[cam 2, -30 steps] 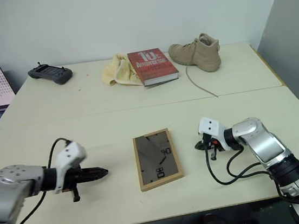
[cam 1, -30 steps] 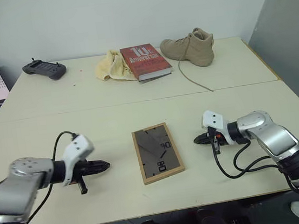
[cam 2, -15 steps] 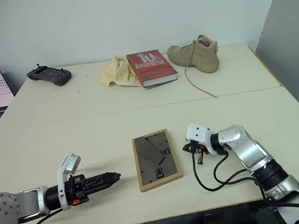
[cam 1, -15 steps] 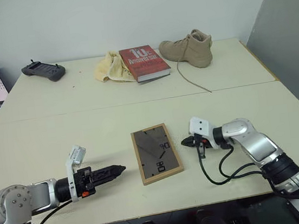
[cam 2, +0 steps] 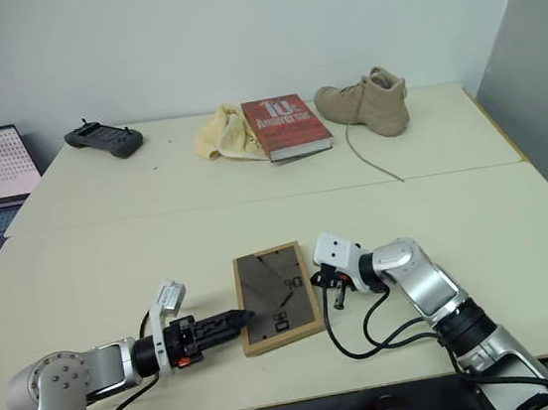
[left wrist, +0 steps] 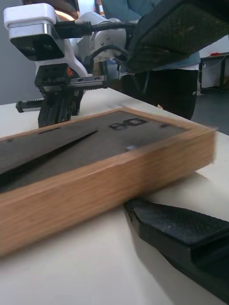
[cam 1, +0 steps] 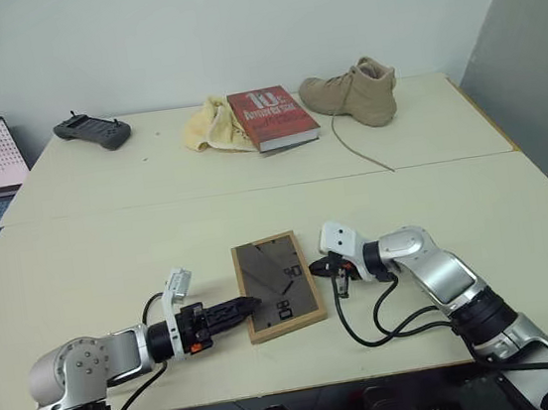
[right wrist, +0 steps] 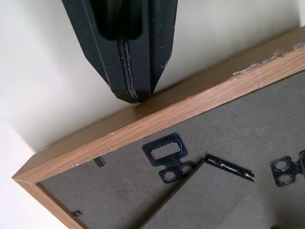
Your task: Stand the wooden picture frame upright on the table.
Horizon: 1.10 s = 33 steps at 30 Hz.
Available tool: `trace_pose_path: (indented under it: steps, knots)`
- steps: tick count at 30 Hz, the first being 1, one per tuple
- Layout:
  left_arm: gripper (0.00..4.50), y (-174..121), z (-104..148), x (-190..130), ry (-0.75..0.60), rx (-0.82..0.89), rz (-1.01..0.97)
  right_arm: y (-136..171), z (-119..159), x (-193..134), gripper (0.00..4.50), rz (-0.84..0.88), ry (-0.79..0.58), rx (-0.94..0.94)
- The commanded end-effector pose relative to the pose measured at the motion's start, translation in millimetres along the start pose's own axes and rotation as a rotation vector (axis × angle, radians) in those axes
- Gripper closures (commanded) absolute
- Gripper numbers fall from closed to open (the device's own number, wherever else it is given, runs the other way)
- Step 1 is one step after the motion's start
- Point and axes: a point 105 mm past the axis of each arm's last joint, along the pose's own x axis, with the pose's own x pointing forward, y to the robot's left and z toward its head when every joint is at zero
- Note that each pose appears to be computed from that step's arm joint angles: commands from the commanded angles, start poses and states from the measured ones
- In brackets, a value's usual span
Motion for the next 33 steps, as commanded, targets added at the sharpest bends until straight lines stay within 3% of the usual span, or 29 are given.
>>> trace_pose_path:
  steps: [1, 3, 7, 15, 19, 24, 28, 33]
  knots:
    - [0.04, 7.3, -22.9, 19.7, 0.081, -0.032, 0.030, 2.0, 14.1, -1.6, 4.50, -0.008, -0.037, -0.025]
    - [0.04, 9.6, -17.3, 18.0, 0.055, -0.026, 0.049, 0.2, 10.6, -3.8, 4.50, -0.019, -0.028, -0.015]
    - [0.64, 2.4, -0.9, 2.5, 0.000, -0.036, 0.013, -8.7, 4.0, -9.0, 4.50, -0.061, -0.008, -0.002]
    - [2.37, -24.5, 19.8, -2.3, -0.011, 0.100, -0.028, -29.0, 14.0, -20.1, 4.50, -0.141, -0.053, 0.036]
    - [3.10, -49.4, 46.8, 0.5, -0.079, 0.185, -0.083, -65.9, 35.5, -48.8, 4.50, -0.256, -0.118, 0.030]
    - [3.20, -74.6, 81.4, 2.1, -0.168, 0.313, -0.098, -80.4, 103.5, -80.1, 4.50, -0.210, -0.385, 0.105]
    - [3.20, -99.2, 117.2, 1.2, -0.277, 0.428, -0.105, -80.6, 138.9, -93.8, 3.72, -0.140, -0.476, 0.116]
    - [3.20, -110.0, 131.8, 0.5, -0.309, 0.505, -0.102, -76.8, 153.2, -90.8, 2.72, -0.081, -0.505, 0.139]
